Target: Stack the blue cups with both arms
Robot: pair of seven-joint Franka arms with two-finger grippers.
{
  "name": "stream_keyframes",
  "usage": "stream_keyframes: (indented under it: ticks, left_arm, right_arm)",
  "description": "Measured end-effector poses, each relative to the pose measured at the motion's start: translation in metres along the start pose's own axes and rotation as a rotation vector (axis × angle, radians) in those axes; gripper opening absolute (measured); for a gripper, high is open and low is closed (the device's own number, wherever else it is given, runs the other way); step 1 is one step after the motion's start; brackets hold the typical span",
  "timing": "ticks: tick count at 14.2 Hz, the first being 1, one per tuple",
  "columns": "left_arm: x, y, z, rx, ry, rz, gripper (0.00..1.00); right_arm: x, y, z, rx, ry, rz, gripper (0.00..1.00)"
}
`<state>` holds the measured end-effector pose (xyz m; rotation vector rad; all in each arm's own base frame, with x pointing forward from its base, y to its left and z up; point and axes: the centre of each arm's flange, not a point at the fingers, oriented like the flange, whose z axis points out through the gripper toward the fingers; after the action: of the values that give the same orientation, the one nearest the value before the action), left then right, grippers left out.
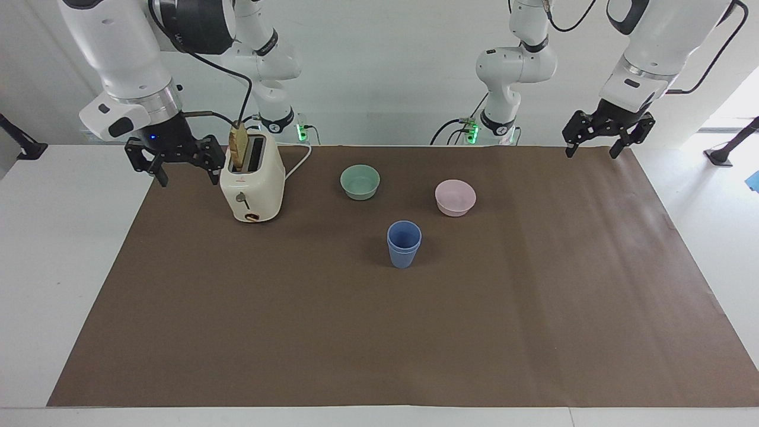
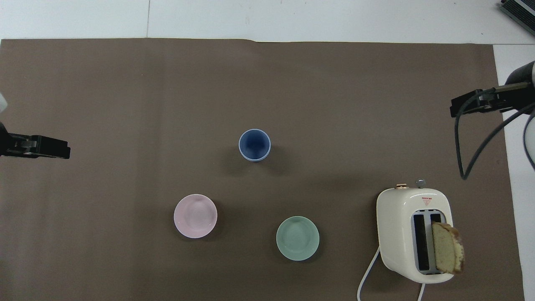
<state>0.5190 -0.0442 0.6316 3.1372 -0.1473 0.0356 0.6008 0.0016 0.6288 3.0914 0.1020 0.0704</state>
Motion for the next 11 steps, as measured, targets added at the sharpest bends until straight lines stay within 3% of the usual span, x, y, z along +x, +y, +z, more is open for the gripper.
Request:
stream_keyframes:
  ticks: [11]
  left_arm:
    - [0.0, -0.0006, 0.0, 0.0, 0.0, -0.001, 1.0]
  right_arm:
    - [-0.0018, 0.0085, 0.0003, 0.0, -0.007, 0.014, 1.0]
